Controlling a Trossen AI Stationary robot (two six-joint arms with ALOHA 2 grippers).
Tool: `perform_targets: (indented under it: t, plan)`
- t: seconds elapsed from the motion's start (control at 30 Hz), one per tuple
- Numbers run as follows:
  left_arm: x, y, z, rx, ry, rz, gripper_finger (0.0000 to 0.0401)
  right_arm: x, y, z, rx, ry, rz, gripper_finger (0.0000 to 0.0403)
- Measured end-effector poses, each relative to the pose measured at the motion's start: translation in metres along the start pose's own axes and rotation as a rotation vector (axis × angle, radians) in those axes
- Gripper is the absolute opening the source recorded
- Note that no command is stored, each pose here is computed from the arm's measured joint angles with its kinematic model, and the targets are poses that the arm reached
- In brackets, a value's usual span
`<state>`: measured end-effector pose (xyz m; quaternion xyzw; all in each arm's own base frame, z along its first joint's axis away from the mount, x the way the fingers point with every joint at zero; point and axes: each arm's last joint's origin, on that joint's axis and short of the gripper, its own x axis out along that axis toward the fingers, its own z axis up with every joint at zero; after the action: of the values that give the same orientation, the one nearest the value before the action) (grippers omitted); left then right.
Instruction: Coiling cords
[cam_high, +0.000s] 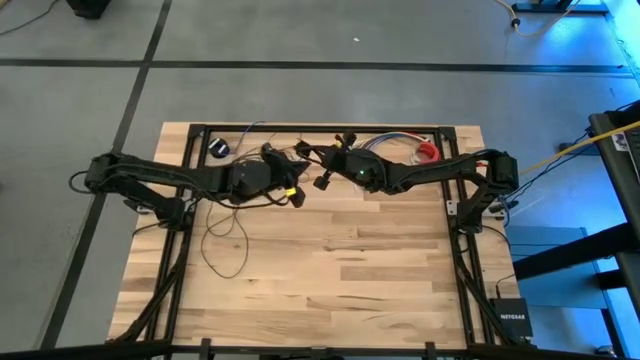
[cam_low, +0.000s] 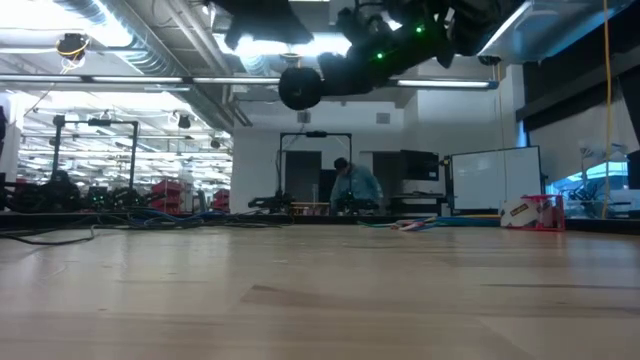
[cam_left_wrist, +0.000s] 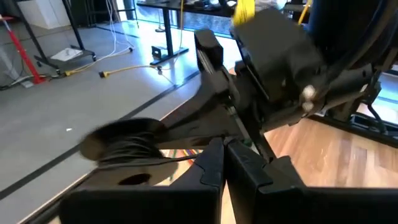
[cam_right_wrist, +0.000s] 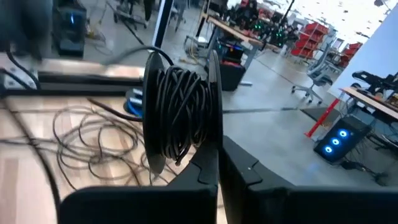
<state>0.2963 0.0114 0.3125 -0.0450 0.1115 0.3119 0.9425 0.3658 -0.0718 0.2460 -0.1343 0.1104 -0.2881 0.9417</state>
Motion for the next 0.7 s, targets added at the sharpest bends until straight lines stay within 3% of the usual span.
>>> perform_targets:
  t: [0.37,0.7]
  plan:
    - [0.031,-0.017,-0.037,0.117,0.133,-0.005,0.0006,0.000,-0.003,0.003,0.078,-0.028,0.088,0.0001]
    - [0.029,-0.010,-0.048,0.237,0.209,0.116,0.0007,-0.020,-0.016,0.025,0.133,-0.065,0.212,0.0001]
